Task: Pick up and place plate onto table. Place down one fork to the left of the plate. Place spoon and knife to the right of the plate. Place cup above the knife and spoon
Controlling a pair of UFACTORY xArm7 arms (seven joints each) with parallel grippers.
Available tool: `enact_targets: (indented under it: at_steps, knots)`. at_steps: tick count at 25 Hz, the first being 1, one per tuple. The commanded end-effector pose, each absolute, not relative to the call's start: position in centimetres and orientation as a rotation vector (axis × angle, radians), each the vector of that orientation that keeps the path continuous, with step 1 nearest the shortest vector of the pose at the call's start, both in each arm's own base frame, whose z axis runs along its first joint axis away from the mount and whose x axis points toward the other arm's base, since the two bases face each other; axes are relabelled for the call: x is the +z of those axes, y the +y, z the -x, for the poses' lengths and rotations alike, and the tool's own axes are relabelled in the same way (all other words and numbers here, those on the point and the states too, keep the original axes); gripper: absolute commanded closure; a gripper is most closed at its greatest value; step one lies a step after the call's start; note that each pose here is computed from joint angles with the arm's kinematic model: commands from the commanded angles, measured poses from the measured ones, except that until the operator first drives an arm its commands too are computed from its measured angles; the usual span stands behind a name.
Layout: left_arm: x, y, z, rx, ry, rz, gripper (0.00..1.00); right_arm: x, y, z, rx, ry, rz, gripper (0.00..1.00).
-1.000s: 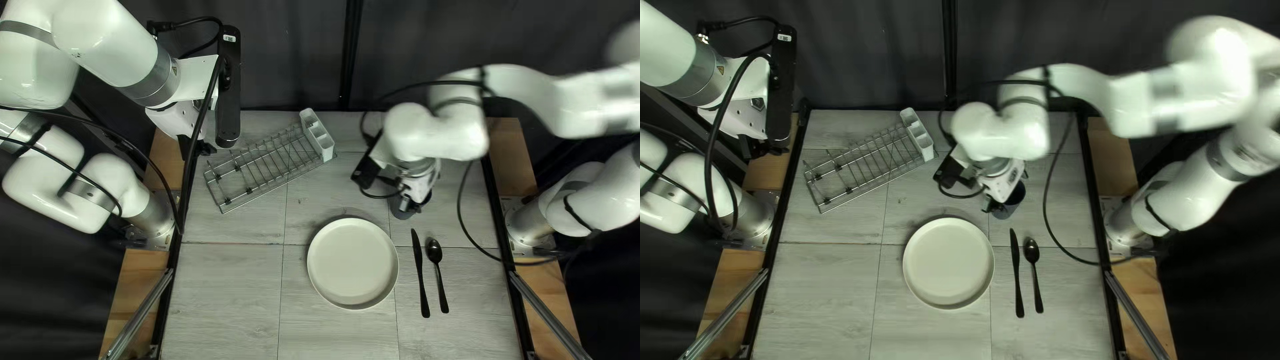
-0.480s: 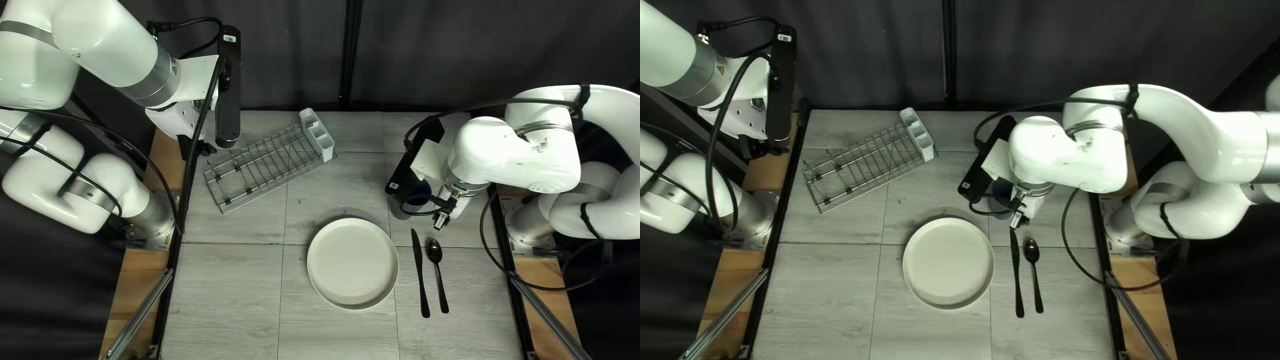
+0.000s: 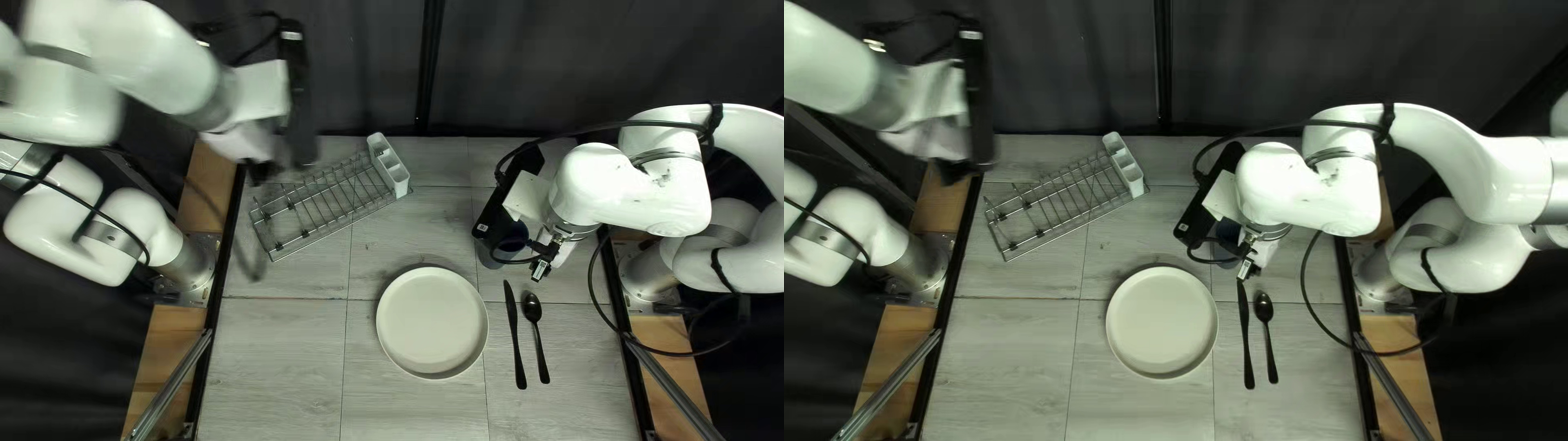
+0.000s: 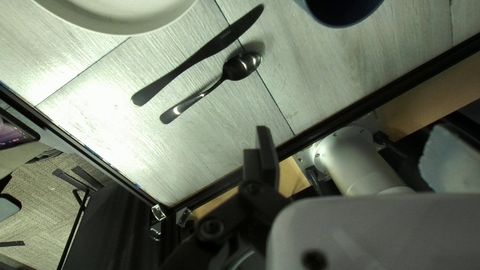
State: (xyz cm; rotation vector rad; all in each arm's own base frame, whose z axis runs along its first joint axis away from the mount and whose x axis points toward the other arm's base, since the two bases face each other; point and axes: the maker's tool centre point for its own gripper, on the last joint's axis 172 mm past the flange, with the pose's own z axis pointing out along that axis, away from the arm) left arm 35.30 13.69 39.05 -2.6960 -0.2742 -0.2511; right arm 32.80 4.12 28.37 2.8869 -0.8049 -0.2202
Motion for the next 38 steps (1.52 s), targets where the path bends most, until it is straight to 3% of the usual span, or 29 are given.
enact_targets:
  at_steps: [1,8,17,27,28,30,31,33,38]
  knots:
    - [34.4,17.2,-38.0,-0.231,-0.278,2.730,0.00,28.4,4.1,-32.8,-0.220,-0.805,-2.887,0.00]
    - [33.8,17.0,-38.3,-0.218,-0.292,2.748,0.00,28.4,4.1,-32.8,-0.220,-0.805,-2.887,0.00]
    - [22.7,24.8,-41.8,-0.198,-0.392,2.756,0.00,28.4,4.1,-32.8,-0.220,-0.805,-2.887,0.00]
    - [18.1,26.8,-41.8,-0.178,-0.570,2.773,0.02,28.4,4.1,-32.8,-0.220,-0.805,-2.887,0.00]
    - [17.9,26.7,-41.7,-0.181,-0.567,2.777,0.10,28.4,4.1,-32.8,-0.220,-0.805,-2.887,0.00]
    - [16.9,26.5,-41.6,-0.203,-0.549,2.799,0.55,28.4,4.1,-32.8,-0.220,-0.805,-2.887,0.00]
    - [16.5,26.5,-41.7,-0.209,-0.544,2.805,0.51,28.4,4.1,-32.8,-0.220,-0.805,-2.887,0.00]
    - [15.8,26.2,-42.1,-0.224,-0.532,2.831,0.00,28.4,4.1,-32.8,-0.220,-0.805,-2.887,0.00]
    - [16.8,25.4,-42.4,-0.283,-0.506,2.876,0.00,28.4,4.1,-32.8,-0.220,-0.805,-2.887,0.00]
